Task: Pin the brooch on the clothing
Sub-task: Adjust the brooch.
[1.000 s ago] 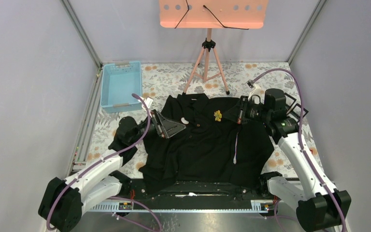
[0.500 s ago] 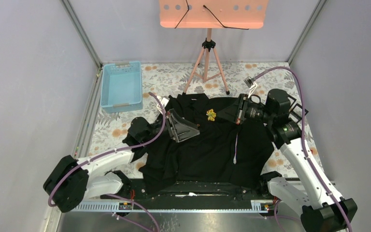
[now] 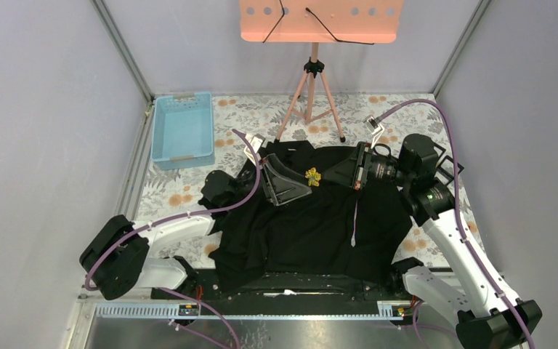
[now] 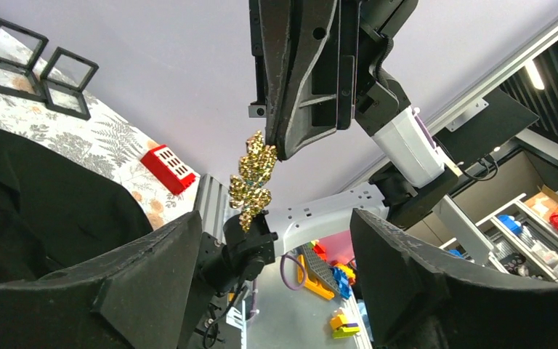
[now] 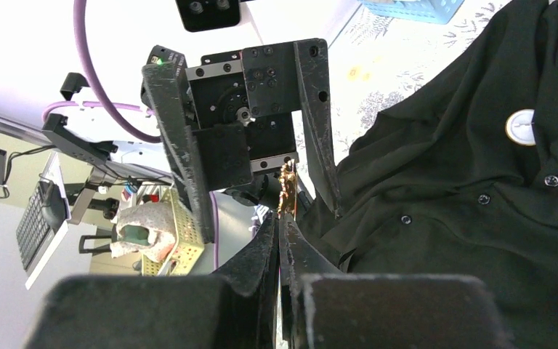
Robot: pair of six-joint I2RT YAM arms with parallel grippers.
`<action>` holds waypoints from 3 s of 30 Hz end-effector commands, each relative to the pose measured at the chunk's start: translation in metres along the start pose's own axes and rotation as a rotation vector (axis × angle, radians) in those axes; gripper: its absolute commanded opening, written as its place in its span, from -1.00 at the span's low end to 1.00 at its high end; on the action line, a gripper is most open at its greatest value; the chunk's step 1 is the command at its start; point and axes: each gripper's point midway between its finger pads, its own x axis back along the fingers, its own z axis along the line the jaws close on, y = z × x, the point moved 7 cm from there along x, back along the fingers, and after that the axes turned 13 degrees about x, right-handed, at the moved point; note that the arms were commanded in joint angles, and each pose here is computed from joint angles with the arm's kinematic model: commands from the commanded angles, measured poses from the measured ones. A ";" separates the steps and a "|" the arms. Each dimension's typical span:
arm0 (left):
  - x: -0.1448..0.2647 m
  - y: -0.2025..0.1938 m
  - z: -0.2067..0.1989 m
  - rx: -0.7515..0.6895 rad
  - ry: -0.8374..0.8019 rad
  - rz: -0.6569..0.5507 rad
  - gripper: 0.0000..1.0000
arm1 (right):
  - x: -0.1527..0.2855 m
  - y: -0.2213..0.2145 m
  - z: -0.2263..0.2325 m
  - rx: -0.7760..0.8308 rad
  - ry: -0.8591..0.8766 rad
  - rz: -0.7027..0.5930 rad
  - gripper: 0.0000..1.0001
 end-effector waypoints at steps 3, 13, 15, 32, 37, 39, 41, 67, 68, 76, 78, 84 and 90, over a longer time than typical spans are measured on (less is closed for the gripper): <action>-0.014 0.004 -0.019 -0.048 -0.096 0.015 0.32 | 0.005 0.013 0.022 0.064 0.081 -0.027 -1.00; -0.018 0.001 -0.024 -0.054 -0.131 0.034 -0.48 | 0.004 0.007 0.019 0.049 0.076 -0.015 -1.00; -0.018 -0.001 -0.023 -0.050 -0.128 0.037 -0.69 | 0.004 0.006 0.018 0.048 0.073 -0.014 -1.00; 0.011 -0.006 0.013 -0.505 0.503 0.143 -1.00 | 0.016 -0.003 0.007 0.054 -0.134 -0.056 0.06; 0.032 0.005 0.018 -0.730 0.820 0.177 -1.00 | 0.015 -0.010 0.002 -0.051 -0.168 -0.099 0.27; 0.033 0.005 0.014 -0.819 0.882 0.199 -1.00 | 0.015 -0.015 0.000 -0.092 -0.196 -0.108 0.29; 0.031 0.004 0.010 -0.912 0.930 0.242 -1.00 | 0.017 -0.018 -0.001 -0.129 -0.221 -0.119 0.29; -0.006 -0.023 0.019 -1.254 0.957 0.470 -1.00 | -0.041 -0.054 -0.013 -0.401 -0.259 -0.139 0.07; -0.006 -0.024 0.019 -1.254 0.955 0.472 -1.00 | -0.043 -0.055 -0.014 -0.403 -0.261 -0.131 0.04; -0.009 -0.028 0.023 -1.278 0.988 0.441 -1.00 | -0.052 -0.069 -0.023 -0.424 -0.303 -0.111 -0.13; -0.010 -0.030 0.023 -1.288 0.999 0.431 -1.00 | -0.053 -0.071 -0.025 -0.428 -0.315 -0.105 -0.18; -0.012 -0.037 0.022 -1.343 1.039 0.412 -1.00 | -0.057 -0.074 -0.032 -0.441 -0.357 -0.114 -0.30; -0.012 -0.046 0.023 -1.379 1.042 0.430 -0.87 | -0.057 -0.072 -0.036 -0.449 -0.384 -0.147 -0.59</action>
